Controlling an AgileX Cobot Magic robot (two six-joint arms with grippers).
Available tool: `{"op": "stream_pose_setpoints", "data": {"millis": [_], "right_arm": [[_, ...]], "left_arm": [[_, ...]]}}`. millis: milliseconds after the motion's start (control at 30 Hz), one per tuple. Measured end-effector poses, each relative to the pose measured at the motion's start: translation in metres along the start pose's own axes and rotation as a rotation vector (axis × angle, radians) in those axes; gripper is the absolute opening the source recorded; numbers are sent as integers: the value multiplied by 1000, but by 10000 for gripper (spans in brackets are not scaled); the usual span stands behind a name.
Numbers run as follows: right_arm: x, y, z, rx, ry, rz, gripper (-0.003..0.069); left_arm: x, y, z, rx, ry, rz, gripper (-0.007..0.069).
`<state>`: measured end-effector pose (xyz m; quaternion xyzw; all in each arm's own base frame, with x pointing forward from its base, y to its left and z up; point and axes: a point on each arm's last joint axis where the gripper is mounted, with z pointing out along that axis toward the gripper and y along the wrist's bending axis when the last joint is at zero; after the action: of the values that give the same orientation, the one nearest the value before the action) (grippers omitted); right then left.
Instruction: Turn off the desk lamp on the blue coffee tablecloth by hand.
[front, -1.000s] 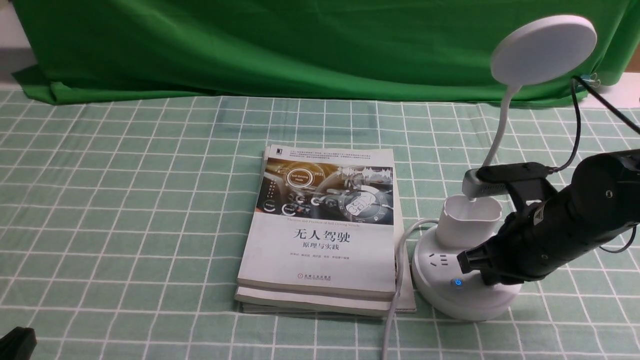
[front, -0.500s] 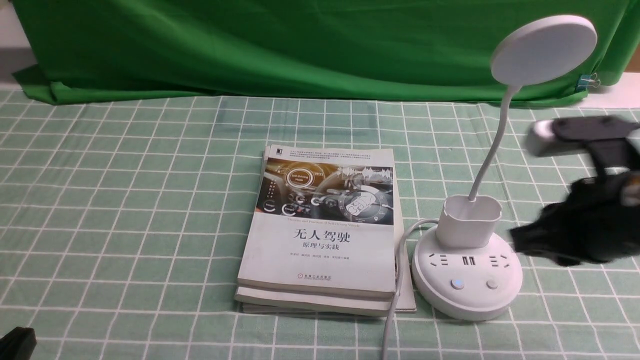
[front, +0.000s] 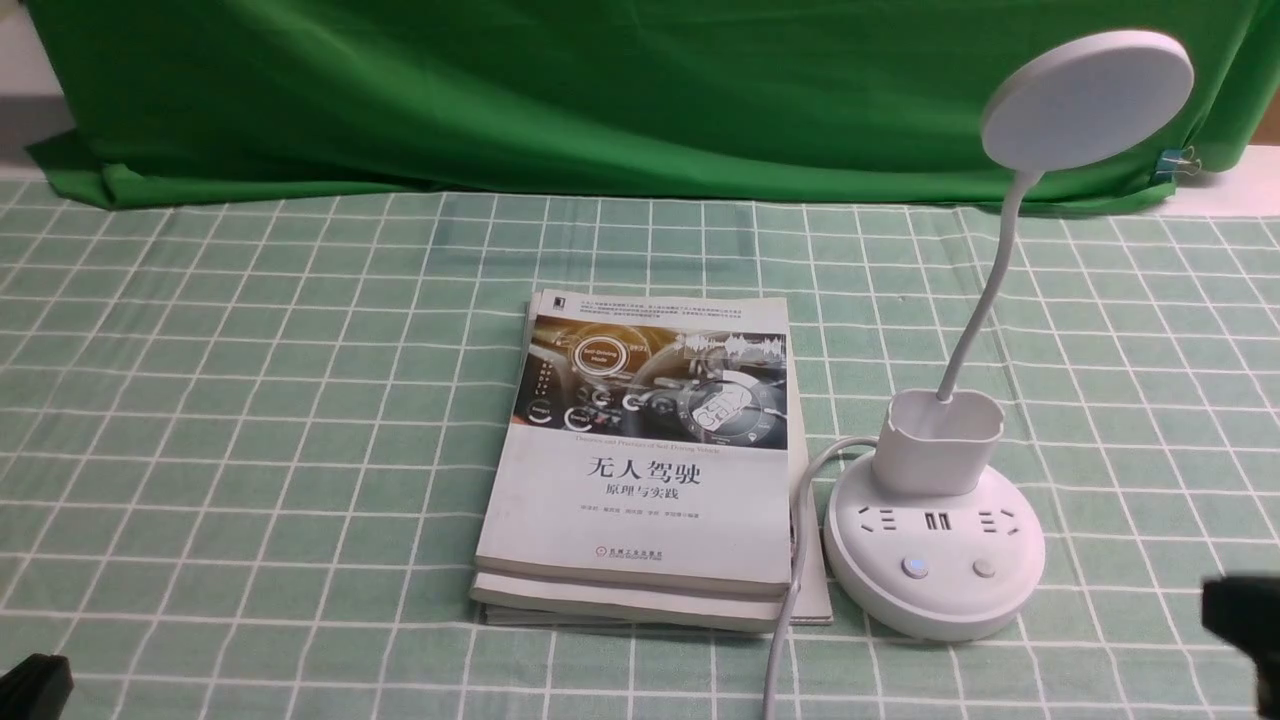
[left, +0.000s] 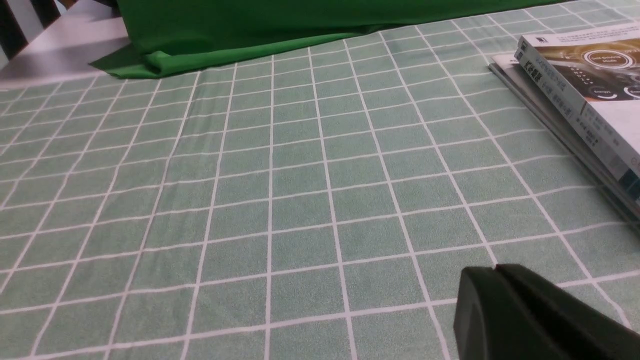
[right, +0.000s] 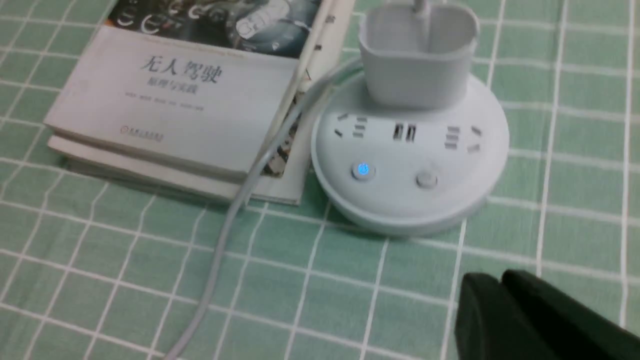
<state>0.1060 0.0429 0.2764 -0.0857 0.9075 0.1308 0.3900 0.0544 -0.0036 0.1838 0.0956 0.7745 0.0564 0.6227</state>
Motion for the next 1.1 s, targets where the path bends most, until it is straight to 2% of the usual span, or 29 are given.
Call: {"op": "stream_pose_setpoints", "data": {"millis": [167,333,567,633,767,967,1100], "right_arm": [[14,-2,-9,-9,-31,102,97],[15,-2,-12,-14,-48,124,154],[15,-2,-12,-6,-56,122,173],[14,-3,-12,-7,-72,118,146],[16,-8,-10,20,-181,65,41],[49,-31,4,164,-417,30,21],[75,-39,11,224,-521,26,21]], "left_arm": [[0,0,0,0,0,0,0],[0,0,0,0,0,0,0],[0,0,0,0,0,0,0],[0,0,0,0,0,0,0],[0,0,0,0,0,0,0],[0,0,0,0,0,0,0],[0,0,0,0,0,0,0]]}}
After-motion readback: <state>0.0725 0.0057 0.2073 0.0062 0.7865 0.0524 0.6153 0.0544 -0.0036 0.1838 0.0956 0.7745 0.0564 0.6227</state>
